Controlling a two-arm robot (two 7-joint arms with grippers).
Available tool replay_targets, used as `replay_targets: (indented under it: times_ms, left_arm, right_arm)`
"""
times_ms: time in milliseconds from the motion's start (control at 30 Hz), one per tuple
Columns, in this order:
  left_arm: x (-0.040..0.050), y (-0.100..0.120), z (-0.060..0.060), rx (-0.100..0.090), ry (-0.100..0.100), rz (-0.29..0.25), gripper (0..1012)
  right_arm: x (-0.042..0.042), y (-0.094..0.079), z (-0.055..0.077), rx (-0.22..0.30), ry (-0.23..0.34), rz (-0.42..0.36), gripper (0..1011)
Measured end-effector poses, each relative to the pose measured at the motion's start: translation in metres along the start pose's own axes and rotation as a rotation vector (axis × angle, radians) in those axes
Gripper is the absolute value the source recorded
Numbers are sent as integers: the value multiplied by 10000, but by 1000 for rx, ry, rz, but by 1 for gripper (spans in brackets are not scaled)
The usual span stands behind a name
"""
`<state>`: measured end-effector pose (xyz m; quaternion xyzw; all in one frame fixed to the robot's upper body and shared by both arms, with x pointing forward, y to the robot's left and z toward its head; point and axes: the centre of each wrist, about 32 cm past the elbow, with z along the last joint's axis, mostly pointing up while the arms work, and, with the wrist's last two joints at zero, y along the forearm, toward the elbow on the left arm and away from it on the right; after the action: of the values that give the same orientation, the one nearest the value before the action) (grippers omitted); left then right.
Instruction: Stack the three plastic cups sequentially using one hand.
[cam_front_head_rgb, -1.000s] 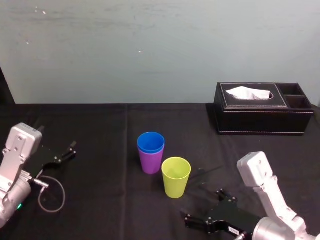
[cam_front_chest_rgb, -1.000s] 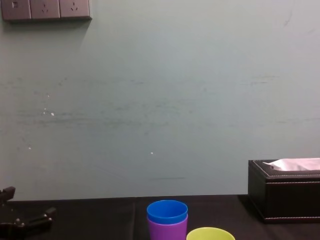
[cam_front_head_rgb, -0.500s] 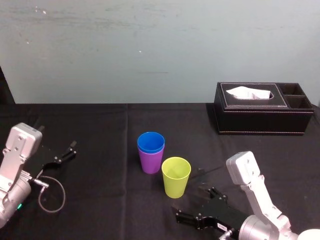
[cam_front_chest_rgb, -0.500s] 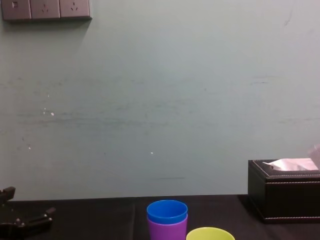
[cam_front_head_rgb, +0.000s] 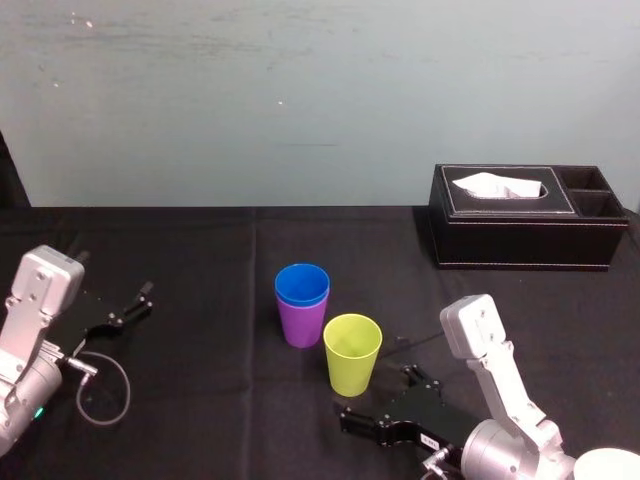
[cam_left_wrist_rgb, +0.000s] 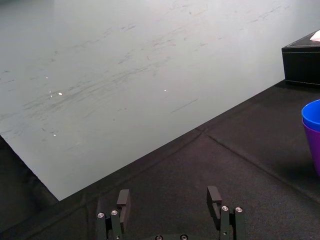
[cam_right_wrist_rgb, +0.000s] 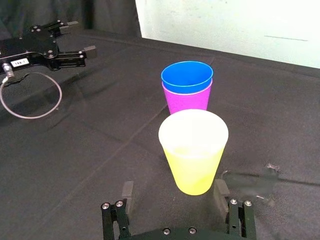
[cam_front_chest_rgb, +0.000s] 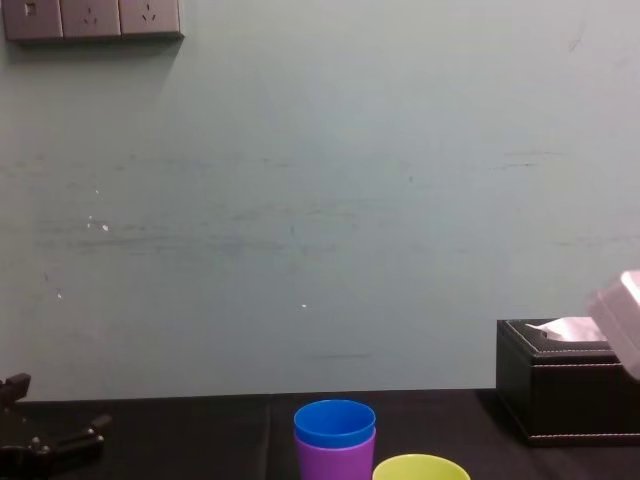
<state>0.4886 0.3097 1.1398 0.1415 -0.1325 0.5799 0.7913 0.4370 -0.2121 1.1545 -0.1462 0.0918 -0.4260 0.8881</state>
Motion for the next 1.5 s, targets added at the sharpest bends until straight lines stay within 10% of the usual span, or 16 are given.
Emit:
replay_targets:
  times_ms: [1500]
  left_arm:
    - [0,0,0,0,0,0,1000]
  right_arm:
    - [37,202,-13,21,1,-38,1003]
